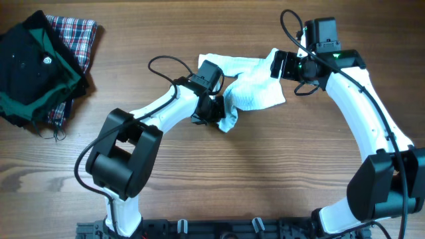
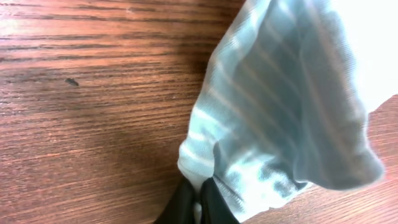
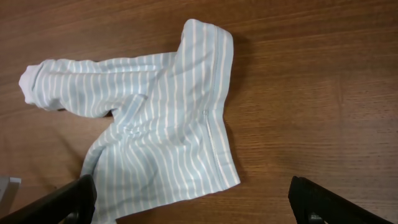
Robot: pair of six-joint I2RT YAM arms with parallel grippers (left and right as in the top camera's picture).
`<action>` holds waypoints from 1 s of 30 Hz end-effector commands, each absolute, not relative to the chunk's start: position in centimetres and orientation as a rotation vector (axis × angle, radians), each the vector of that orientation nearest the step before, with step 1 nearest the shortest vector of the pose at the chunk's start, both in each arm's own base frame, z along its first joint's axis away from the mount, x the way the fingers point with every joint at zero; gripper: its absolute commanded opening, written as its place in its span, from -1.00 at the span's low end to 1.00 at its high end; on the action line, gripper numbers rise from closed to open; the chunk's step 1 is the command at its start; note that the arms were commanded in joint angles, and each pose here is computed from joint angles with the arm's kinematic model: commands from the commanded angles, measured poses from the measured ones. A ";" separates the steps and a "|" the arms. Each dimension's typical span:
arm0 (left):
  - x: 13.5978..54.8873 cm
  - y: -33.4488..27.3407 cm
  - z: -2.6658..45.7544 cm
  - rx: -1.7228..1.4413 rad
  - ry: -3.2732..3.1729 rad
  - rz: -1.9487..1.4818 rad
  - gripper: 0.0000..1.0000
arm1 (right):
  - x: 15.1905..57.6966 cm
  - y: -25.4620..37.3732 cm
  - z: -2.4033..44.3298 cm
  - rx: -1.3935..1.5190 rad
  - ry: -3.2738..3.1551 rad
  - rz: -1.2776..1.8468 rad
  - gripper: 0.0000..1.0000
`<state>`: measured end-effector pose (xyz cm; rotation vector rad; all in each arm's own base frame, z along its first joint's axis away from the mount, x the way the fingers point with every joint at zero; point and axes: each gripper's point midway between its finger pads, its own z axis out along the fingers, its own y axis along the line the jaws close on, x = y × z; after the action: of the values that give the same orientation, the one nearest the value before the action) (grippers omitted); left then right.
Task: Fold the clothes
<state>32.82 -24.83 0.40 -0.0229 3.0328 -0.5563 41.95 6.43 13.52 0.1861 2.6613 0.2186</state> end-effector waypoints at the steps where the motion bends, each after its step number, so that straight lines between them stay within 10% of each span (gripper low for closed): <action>1: 32.6 -24.6 -0.3 -0.028 3.049 -0.546 -0.92 | 42.0 6.7 13.6 0.152 2.663 0.233 0.99; 25: 43.4 -13.8 5.6 -0.004 2.658 -0.244 -0.91 | 39.3 6.4 12.3 0.130 2.787 0.202 0.99; 30: 43.1 -14.2 5.4 0.009 2.668 -0.244 0.04 | 38.7 6.3 12.0 0.134 2.813 0.198 0.99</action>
<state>43.09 -14.23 4.47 -0.0221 2.6883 -0.2710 38.83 6.15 12.14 0.1632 2.8016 0.1917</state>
